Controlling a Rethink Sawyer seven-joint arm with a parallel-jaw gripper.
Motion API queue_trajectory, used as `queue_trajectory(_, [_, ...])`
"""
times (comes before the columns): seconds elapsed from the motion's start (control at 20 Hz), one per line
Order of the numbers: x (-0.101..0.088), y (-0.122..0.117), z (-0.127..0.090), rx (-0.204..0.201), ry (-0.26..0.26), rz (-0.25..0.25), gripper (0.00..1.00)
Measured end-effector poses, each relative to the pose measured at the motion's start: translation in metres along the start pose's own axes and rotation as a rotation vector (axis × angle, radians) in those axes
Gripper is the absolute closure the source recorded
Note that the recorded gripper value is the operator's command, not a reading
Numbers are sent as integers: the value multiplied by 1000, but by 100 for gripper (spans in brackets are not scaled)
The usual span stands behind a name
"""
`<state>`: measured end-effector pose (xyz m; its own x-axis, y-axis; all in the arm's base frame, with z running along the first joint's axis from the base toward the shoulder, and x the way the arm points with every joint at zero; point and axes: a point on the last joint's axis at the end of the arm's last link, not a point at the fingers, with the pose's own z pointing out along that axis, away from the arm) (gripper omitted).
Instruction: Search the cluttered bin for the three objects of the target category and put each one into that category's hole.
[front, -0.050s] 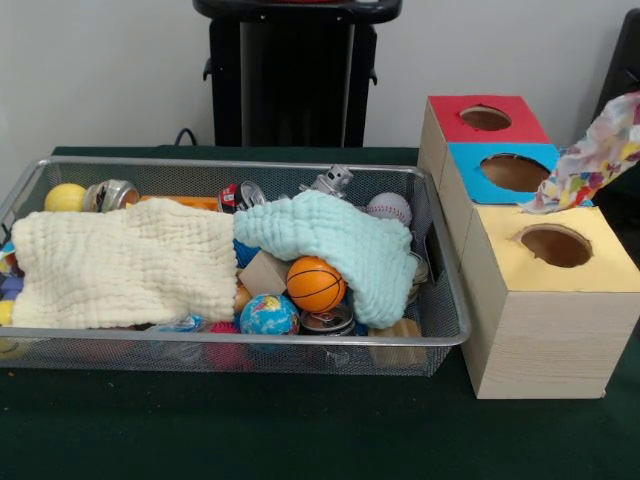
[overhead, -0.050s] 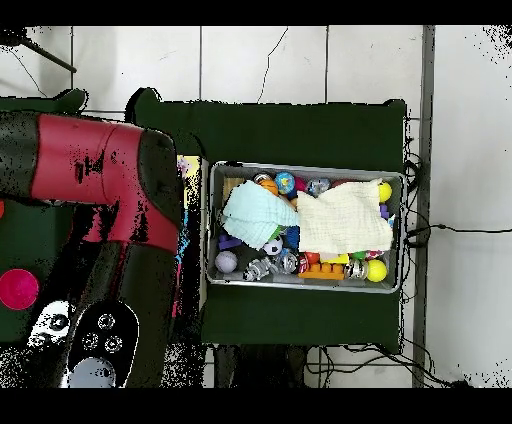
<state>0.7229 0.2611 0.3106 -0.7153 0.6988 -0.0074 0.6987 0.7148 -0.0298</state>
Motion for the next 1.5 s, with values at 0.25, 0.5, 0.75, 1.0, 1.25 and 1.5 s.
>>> queue_trajectory(0.25, [3, 3, -4, -6, -2, -7, 100])
queue_trajectory(0.5, [17, 11, -4, -18, -10, -29, 100])
queue_trajectory(0.75, [21, 17, 0, -42, -25, -37, 100])
queue_trajectory(1.0, [18, 20, 15, -95, -77, -29, 100])
queue_trajectory(1.25, [14, 18, 30, -122, -116, -19, 100])
queue_trajectory(1.5, [14, 14, 43, -123, -115, -13, 100])
